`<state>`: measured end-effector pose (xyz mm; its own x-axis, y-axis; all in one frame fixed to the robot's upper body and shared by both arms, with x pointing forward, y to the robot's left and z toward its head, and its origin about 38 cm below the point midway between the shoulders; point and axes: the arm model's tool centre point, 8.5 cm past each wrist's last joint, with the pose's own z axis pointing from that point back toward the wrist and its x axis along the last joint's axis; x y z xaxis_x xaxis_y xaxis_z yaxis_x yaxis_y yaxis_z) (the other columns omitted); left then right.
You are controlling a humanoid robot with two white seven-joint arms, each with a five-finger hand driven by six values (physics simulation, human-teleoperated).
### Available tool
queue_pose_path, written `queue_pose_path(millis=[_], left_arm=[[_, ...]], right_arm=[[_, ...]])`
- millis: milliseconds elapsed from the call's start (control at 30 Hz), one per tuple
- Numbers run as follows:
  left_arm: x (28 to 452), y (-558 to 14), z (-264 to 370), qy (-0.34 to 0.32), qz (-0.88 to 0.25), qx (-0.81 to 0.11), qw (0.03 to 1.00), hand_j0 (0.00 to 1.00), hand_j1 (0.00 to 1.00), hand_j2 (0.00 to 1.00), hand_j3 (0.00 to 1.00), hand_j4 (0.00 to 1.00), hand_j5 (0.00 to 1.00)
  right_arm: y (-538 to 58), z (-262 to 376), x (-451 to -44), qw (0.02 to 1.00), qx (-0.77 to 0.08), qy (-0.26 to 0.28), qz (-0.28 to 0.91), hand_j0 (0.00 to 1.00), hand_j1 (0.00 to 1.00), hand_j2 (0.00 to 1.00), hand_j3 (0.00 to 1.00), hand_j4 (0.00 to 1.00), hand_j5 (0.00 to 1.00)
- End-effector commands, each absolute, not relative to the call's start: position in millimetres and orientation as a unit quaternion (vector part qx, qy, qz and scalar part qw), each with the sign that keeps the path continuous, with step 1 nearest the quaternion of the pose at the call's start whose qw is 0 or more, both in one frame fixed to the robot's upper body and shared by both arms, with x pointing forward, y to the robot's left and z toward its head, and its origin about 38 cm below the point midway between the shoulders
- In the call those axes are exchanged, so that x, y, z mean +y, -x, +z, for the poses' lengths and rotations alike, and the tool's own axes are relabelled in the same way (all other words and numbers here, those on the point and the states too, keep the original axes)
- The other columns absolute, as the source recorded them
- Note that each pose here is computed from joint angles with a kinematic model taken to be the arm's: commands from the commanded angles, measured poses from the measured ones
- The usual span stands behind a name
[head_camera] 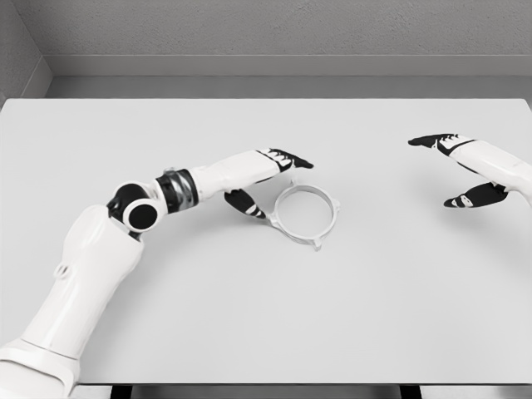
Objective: Assemble PVC drainage pipe clamps
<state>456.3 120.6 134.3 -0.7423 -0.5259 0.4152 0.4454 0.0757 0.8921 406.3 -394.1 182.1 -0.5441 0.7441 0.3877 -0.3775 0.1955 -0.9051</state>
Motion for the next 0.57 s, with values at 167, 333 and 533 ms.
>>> queue_pose_path(millis=[167,333,533], left_arm=[[264,-458,164,-0.093,-0.683,-0.621,0.373,1.00,1.00,1.00,1.00,1.00,1.00],[322,-454,184,-0.133,-0.681,-0.603,0.393,1.00,1.00,1.00,1.00,1.00,1.00],[343,-454,196,-0.143,-0.662,-0.614,0.406,1.00,1.00,1.00,1.00,1.00,1.00]], right_arm=[[-406,181,-396,0.459,-0.626,0.145,0.613,1.00,1.00,1.00,1.00,1.00,1.00],[-406,181,-396,0.459,-0.626,0.145,0.613,1.00,1.00,1.00,1.00,1.00,1.00],[-406,180,-396,0.459,-0.626,0.144,0.614,1.00,1.00,1.00,1.00,1.00,1.00]])
